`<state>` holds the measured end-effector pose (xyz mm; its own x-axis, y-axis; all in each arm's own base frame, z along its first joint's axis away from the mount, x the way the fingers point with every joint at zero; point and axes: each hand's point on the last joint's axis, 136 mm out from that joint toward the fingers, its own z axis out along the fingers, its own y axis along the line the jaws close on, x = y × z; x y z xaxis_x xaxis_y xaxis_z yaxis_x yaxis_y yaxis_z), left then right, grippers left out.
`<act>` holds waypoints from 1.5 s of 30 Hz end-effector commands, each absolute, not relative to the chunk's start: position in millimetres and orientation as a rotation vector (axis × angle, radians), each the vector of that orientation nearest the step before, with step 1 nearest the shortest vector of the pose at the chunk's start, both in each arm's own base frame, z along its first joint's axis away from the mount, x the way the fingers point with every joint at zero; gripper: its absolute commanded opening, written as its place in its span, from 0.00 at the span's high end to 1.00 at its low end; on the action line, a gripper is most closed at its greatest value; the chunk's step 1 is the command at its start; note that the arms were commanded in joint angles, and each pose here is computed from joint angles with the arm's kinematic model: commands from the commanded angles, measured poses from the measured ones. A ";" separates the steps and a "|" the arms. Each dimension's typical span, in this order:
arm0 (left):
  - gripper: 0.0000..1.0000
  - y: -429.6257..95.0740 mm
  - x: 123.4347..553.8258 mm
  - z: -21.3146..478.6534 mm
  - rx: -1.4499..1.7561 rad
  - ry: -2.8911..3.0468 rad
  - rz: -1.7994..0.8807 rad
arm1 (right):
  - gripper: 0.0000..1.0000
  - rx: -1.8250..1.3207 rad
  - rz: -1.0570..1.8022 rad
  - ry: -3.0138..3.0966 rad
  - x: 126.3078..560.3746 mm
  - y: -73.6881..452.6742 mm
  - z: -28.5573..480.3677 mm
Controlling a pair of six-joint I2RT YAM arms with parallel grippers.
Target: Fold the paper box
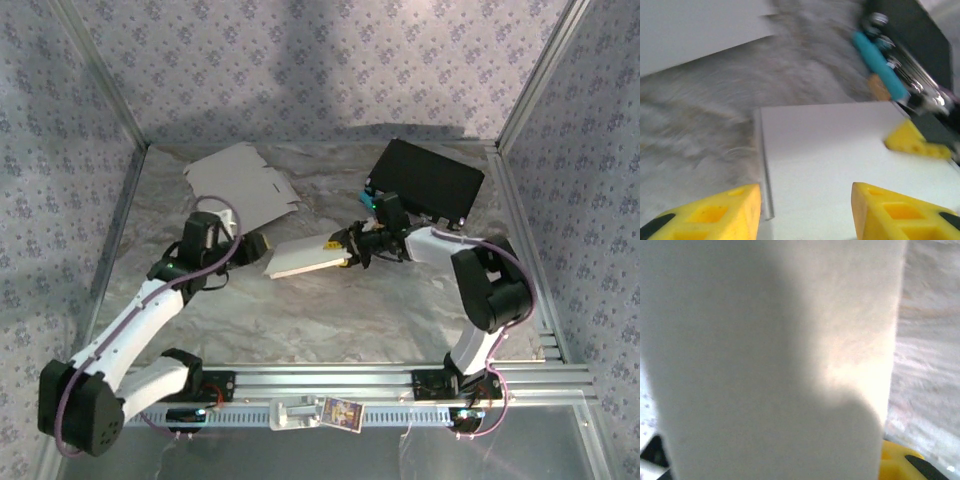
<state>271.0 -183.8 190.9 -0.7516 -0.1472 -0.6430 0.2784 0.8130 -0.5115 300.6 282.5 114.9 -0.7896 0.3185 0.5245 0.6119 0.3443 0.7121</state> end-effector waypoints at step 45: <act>0.53 -303.6 205.5 138.3 1.639 1.696 -0.245 | 0.70 -1.078 -1.055 -2.011 235.1 212.5 124.7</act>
<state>202.9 -293.0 120.3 0.0842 0.8067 -0.5849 0.9260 0.1535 0.3450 242.9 218.2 127.2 -0.5049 0.3540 0.7872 0.8522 0.3497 0.3893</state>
